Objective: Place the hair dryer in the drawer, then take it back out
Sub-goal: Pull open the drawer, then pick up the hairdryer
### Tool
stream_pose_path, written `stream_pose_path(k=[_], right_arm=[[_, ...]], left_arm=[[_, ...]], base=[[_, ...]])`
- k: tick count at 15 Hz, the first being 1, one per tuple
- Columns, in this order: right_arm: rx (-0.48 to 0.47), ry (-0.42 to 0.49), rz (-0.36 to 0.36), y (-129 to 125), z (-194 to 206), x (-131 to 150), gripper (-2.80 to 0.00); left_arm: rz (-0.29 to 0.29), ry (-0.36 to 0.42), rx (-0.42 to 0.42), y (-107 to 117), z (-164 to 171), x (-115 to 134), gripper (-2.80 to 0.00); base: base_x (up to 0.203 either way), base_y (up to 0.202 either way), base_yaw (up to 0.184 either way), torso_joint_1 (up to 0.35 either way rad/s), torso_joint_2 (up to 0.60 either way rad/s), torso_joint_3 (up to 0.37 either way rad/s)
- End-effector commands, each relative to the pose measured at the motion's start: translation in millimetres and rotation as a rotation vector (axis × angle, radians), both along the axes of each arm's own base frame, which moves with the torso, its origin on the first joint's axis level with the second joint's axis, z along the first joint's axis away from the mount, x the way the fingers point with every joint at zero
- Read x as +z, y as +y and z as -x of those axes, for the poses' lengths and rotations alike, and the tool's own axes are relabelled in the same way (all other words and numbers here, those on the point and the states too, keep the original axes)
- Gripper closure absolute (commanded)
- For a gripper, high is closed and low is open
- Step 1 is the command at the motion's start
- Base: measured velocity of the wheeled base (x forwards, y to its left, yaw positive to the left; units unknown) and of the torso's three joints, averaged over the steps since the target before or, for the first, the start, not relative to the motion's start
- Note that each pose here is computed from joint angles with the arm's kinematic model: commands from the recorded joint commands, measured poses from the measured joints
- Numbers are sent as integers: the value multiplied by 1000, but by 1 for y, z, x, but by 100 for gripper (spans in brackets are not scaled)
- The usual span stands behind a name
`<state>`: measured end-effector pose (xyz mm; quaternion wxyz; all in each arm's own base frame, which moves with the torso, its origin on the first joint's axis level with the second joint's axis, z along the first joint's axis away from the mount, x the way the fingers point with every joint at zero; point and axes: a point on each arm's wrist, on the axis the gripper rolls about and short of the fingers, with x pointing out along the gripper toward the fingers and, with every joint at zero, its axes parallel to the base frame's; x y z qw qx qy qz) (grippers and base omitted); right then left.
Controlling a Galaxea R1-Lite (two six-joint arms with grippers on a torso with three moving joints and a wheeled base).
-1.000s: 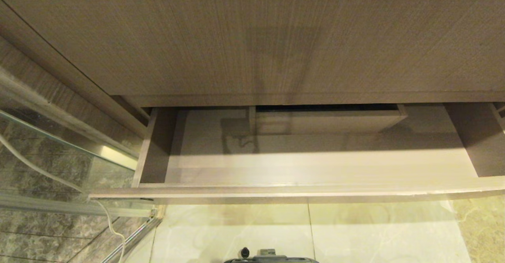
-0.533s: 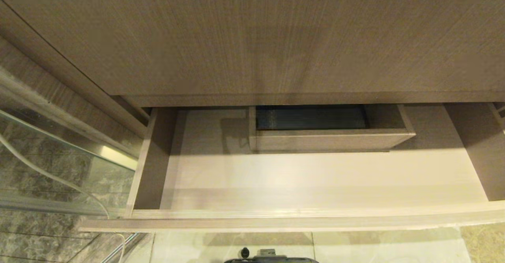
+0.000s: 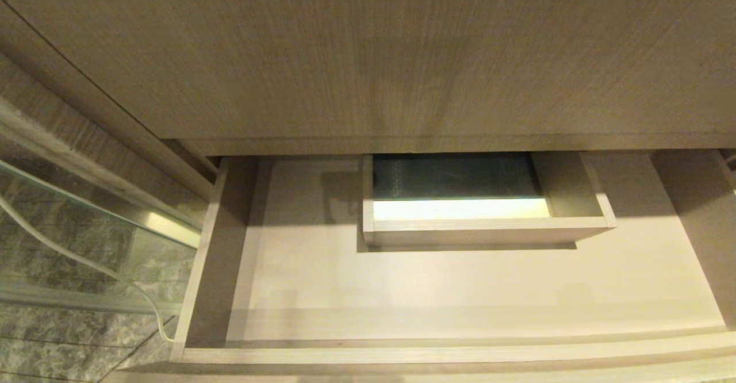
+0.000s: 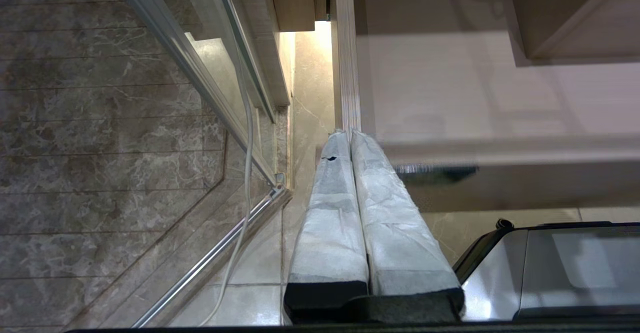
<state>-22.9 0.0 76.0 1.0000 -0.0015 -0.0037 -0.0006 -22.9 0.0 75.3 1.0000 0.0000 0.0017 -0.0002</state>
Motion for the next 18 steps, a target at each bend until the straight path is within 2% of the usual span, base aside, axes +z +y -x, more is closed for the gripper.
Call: stream_pose_path(k=[1, 18], right_arm=[[1, 3, 0, 0, 0, 0, 0], [3, 5, 5, 0, 0, 0, 0]], left_arm=[[0, -1, 0, 0, 0, 0, 0], [0, -1, 0, 0, 0, 0, 0]], base=[[0, 0, 0, 0, 0, 0], [0, 0, 0, 0, 0, 0]])
